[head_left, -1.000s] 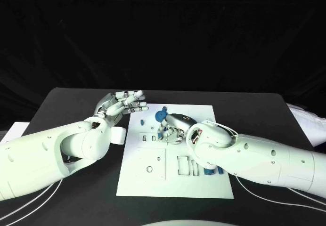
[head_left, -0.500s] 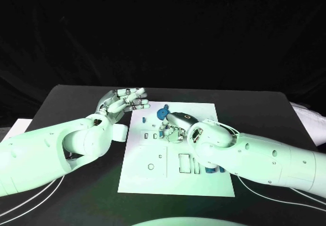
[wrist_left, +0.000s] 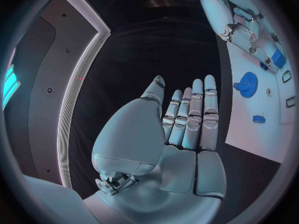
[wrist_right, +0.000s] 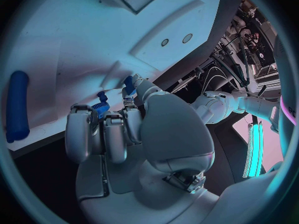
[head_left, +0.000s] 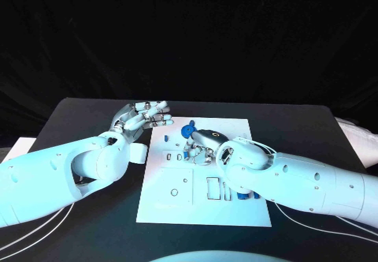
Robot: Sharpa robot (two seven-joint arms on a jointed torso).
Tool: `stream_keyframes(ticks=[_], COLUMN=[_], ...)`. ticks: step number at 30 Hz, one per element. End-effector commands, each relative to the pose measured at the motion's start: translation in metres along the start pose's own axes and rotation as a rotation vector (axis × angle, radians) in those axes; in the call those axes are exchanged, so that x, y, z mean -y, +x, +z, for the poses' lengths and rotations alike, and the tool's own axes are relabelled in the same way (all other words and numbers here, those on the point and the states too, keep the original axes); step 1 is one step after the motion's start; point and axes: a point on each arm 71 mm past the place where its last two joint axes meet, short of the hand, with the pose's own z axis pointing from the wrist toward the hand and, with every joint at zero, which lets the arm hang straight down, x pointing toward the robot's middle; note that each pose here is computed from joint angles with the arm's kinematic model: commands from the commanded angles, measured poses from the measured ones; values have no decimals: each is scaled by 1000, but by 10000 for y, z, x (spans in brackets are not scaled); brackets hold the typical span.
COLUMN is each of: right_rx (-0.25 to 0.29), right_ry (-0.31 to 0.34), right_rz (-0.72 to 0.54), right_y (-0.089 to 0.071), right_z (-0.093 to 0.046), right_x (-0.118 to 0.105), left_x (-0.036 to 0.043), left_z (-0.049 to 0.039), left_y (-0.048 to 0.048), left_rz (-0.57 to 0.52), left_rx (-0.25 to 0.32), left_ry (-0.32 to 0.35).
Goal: Assemble the parts on the task board
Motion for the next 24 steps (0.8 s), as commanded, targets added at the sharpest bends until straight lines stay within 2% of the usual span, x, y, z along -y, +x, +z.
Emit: stream_keyframes(ticks=[1,24], right_rx=[-52,-60], right_ry=[18,18], right_rz=[-29,-32], right_y=[81,106], right_z=[-10,-13], right_x=[39,49], left_x=[13,13], left_z=[0,-3], left_y=[24,18], left_rz=[-10,-10], left_rx=[-18,-17], left_ry=[10,8])
